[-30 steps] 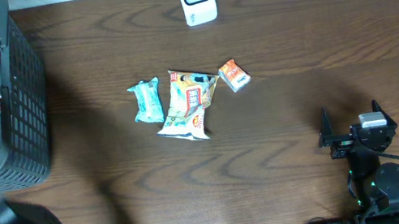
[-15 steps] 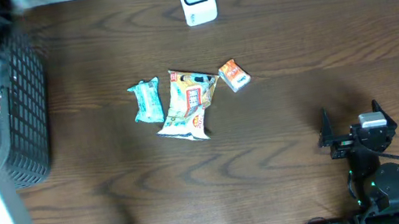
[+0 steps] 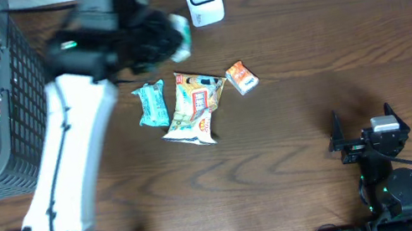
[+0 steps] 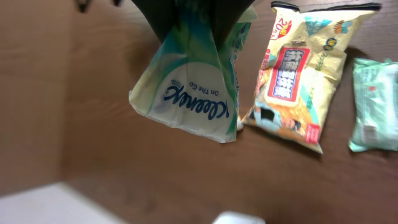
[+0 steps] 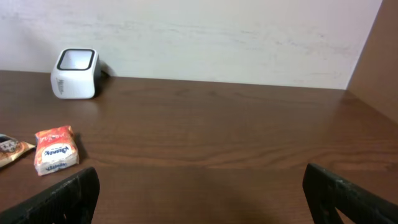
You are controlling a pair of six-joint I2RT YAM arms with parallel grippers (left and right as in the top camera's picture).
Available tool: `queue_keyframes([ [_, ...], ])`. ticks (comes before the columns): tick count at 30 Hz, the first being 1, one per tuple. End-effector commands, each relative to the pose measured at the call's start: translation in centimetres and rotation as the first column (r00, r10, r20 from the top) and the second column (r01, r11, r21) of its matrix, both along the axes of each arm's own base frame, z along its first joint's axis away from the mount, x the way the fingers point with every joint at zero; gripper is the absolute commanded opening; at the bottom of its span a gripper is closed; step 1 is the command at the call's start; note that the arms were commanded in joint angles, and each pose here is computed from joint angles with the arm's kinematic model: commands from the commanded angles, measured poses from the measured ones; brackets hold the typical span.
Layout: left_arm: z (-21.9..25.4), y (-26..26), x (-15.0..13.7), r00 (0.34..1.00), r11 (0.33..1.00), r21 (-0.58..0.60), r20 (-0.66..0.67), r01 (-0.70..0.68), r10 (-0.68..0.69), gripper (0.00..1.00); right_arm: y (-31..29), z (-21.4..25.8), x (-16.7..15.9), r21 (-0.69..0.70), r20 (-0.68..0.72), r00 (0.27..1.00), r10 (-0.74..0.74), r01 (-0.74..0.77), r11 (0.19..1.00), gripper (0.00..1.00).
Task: Scan the item barcode
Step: 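Carry the Kleenex pack over the table toward the small orange box, then open the left gripper to drop the Kleenex pack and withdraw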
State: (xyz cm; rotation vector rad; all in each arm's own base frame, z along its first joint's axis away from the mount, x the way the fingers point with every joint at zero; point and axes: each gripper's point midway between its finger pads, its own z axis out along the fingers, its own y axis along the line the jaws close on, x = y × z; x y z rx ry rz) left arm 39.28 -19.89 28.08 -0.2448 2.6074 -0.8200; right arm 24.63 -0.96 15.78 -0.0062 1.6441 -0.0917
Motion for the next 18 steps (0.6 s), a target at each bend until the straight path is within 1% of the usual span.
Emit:
queue_keyframes([
  [1, -4.5, -2.2, 0.2, 0.999, 0.989, 0.144, -0.046, 0.023, -0.016, 0.07, 0.1, -0.1, 0.0, 0.002, -0.003, 1.0, 0.002, -0.002, 1.0, 0.99],
  [4, -8.3, -4.9, -0.2, 0.993, 0.975, 0.206, -0.104, 0.08, -0.06, 0.07, 0.1, -0.1, 0.0, 0.002, -0.003, 1.0, 0.002, -0.002, 1.0, 0.99],
  [8, -13.3, -7.7, -0.3, 0.98, 0.959, 0.247, -0.174, 0.142, -0.1, 0.08, 0.1, -0.1, 0.0, 0.002, -0.003, 1.0, 0.002, -0.002, 1.0, 0.99],
  [10, -15.3, -8.3, -0.3, 0.973, 0.952, 0.261, -0.207, 0.159, -0.106, 0.07, 0.1, -0.1, 0.0, 0.002, -0.003, 1.0, 0.003, -0.003, 1.0, 0.99],
  [13, -18.0, -8.4, -0.3, 0.961, 0.945, 0.28, -0.259, 0.168, -0.094, 0.07, 0.1, -0.1, 0.0, 0.002, -0.003, 1.0, 0.002, -0.002, 1.0, 0.99],
  [15, -19.6, -8.3, -0.4, 0.952, 0.945, 0.289, -0.299, 0.152, -0.062, 0.08, 0.1, -0.1, 0.0, 0.002, -0.003, 1.0, 0.002, -0.002, 1.0, 0.99],
  [18, -21.0, -8.3, -0.5, 0.943, 0.946, 0.295, -0.332, 0.131, -0.027, 0.08, 0.1, -0.1, 0.0, 0.002, -0.003, 1.0, 0.002, -0.002, 1.0, 0.99],
])
